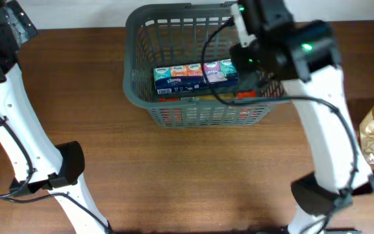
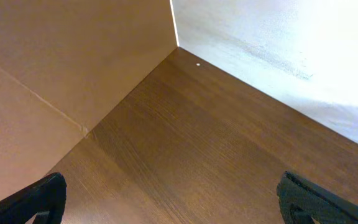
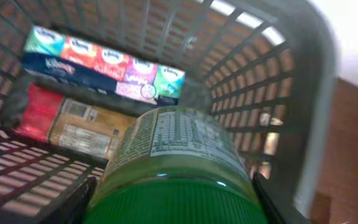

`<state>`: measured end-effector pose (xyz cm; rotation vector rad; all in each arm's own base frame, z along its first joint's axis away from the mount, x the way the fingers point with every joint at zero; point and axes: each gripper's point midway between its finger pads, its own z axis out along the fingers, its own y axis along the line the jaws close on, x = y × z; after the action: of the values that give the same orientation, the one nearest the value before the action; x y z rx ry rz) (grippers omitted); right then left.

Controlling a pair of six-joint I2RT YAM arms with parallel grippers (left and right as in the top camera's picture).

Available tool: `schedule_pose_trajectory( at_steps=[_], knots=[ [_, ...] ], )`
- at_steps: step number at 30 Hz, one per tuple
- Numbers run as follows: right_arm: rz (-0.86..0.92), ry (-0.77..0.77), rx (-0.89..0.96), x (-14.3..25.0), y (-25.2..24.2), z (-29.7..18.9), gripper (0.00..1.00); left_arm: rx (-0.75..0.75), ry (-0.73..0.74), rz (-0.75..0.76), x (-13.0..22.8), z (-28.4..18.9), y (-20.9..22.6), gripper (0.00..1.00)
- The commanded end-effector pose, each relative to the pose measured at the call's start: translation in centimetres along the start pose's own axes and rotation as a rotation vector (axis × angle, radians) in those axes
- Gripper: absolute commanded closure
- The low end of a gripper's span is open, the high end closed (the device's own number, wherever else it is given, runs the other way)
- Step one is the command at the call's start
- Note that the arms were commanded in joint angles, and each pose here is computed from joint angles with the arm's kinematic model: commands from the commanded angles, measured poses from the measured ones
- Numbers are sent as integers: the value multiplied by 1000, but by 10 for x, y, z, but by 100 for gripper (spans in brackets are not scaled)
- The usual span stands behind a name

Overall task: Pack container
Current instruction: 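Lift the jar with the right gripper and carry it over the basket, then lower the jar into the basket and open the right gripper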

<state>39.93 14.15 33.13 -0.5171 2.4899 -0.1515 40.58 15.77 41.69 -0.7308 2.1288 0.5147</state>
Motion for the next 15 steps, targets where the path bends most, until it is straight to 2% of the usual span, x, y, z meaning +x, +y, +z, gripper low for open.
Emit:
schedule_pose_trajectory(
  at_steps=[1, 6, 15],
  knots=[
    [-11, 27, -50, -3, 14, 19, 96, -4, 2, -14, 0, 1, 1, 1],
    [-26, 110, -112, 3, 33, 56, 96, -4, 2, -14, 0, 1, 1, 1],
    [-33, 187, -197, 12, 56, 87, 96, -4, 2, -14, 0, 1, 1, 1]
  ],
)
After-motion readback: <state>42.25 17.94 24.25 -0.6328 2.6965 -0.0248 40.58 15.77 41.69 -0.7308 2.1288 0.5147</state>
